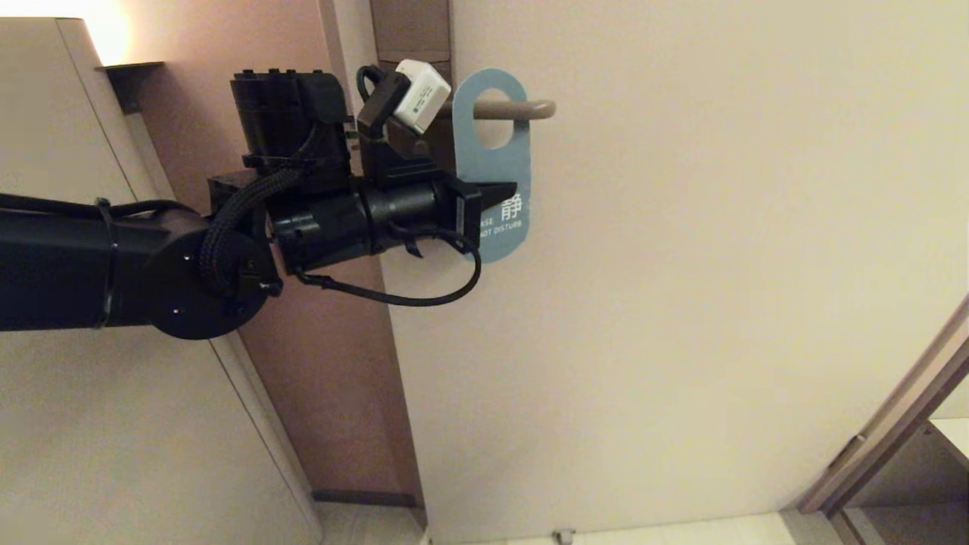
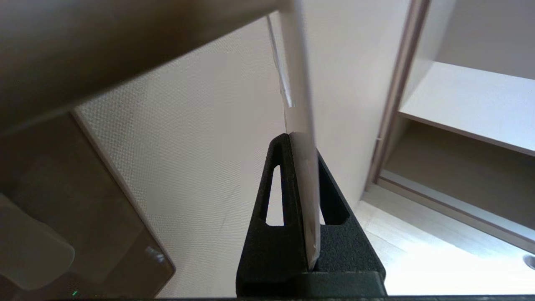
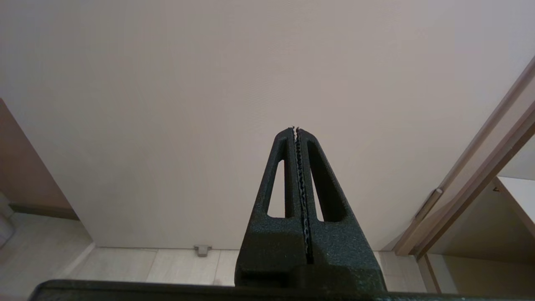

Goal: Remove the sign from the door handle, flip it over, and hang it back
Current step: Take down the sign

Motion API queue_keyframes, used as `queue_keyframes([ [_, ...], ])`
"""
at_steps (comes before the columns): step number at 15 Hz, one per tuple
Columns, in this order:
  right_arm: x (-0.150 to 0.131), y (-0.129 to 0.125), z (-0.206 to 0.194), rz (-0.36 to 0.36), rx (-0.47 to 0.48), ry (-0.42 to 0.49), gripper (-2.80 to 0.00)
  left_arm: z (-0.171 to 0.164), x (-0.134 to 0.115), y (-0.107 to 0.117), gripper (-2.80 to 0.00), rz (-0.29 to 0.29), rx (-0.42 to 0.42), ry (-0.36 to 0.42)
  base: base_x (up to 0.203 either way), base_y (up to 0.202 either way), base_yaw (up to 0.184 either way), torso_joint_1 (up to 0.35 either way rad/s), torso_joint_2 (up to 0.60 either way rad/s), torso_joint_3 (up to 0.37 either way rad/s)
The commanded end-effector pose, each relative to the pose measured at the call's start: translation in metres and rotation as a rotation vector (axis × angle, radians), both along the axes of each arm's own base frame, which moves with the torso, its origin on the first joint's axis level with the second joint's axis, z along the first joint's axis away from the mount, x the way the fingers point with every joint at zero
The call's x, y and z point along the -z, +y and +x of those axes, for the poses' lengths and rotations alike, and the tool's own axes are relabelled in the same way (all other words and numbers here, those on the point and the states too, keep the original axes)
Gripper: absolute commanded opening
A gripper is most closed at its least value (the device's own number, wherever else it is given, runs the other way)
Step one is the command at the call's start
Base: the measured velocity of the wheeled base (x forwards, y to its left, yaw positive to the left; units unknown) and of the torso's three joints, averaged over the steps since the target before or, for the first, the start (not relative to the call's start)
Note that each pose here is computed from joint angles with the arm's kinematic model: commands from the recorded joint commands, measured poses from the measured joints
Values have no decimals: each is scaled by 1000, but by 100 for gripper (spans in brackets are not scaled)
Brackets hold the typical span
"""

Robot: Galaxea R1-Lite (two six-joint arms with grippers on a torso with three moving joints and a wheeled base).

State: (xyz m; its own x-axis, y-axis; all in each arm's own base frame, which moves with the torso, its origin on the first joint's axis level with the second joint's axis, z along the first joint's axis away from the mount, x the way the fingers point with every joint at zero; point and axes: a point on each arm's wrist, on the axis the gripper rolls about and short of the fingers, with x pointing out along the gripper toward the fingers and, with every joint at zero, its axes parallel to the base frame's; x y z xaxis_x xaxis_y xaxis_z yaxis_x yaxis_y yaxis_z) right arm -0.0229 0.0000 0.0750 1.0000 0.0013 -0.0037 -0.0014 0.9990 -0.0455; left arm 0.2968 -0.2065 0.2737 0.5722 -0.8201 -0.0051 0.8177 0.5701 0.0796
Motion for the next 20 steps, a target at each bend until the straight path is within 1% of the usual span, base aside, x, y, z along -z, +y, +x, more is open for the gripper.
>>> queue_keyframes([
  [1,0,0,0,0,0,1,-280,0,1,-3,-280,2,-12,0,0,0,0,0,0,0],
  [5,0,0,0,0,0,1,-280,3,6,-5,-280,11,-40,7,0,0,0,0,0,0],
  [7,0,0,0,0,0,1,-280,8,11,-6,-280,17,-68,15,0,0,0,0,0,0],
  [13,0,0,0,0,0,1,-280,8,6,-17,-280,8,-135,-1,0,0,0,0,0,0],
  [20,0,0,0,0,0,1,-280,7,3,-18,-280,1,-134,-9,0,0,0,0,0,0],
])
